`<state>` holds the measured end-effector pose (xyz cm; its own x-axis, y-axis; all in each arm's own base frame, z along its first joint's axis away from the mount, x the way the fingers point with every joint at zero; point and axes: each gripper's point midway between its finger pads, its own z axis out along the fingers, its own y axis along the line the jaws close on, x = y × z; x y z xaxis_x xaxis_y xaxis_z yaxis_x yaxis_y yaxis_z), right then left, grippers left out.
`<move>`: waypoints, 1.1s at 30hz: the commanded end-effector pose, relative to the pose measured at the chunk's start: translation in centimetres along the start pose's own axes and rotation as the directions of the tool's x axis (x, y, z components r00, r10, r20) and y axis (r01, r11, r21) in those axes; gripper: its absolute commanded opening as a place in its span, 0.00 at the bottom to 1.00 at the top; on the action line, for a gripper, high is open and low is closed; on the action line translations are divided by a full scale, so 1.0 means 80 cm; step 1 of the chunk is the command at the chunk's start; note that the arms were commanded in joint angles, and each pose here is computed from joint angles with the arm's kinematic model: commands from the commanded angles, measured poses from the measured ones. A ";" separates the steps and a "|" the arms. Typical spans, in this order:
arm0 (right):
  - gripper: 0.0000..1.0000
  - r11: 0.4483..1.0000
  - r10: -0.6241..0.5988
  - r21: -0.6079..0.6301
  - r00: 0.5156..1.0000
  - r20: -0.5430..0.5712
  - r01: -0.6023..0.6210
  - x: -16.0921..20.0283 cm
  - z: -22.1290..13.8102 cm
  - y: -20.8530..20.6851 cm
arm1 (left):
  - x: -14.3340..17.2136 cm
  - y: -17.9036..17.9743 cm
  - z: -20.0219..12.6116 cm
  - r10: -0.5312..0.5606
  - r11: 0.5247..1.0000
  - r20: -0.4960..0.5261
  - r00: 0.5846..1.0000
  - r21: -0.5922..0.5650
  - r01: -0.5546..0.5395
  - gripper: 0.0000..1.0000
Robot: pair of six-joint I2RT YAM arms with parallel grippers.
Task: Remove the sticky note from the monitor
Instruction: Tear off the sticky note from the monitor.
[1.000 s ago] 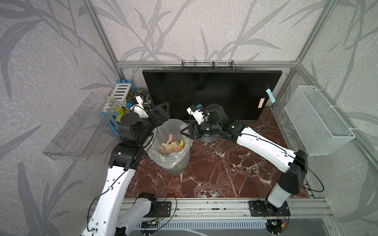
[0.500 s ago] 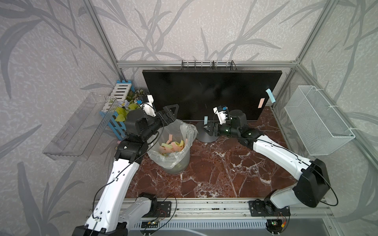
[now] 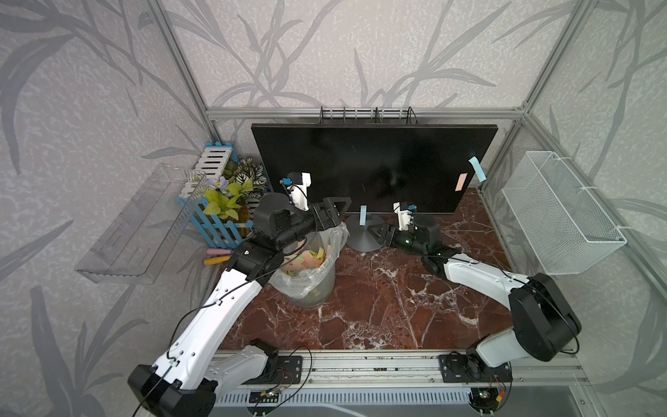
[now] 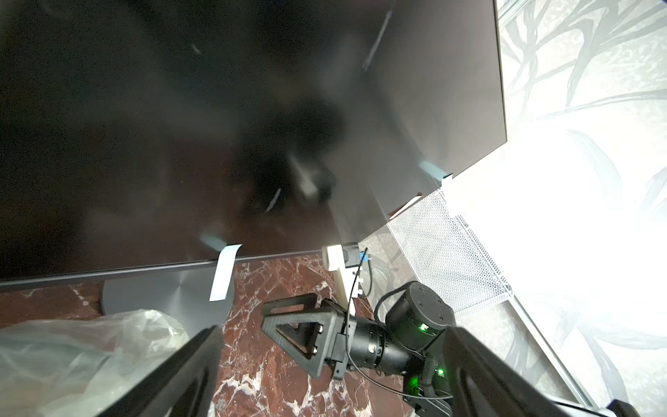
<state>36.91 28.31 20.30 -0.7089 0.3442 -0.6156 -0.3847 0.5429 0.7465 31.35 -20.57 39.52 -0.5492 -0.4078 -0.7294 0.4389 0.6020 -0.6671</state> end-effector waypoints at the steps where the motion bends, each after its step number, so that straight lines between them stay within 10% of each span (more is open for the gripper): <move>1: 0.64 0.995 0.022 -0.104 0.993 0.118 -0.010 -0.028 0.005 0.016 | -0.014 -0.017 0.000 0.030 0.999 0.043 0.999 0.030 -0.032 1.00; 33: 0.40 0.977 0.133 -0.185 0.979 0.157 -0.103 -0.033 0.065 -0.007 | -0.004 -0.018 0.005 0.042 0.999 0.023 0.999 0.017 -0.043 1.00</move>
<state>40.38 31.39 18.53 -0.6897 0.4855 -0.5373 -0.3937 0.3712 0.8409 31.21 -21.56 39.34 -0.5485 -0.3959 -0.7365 0.4458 0.6067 -0.6581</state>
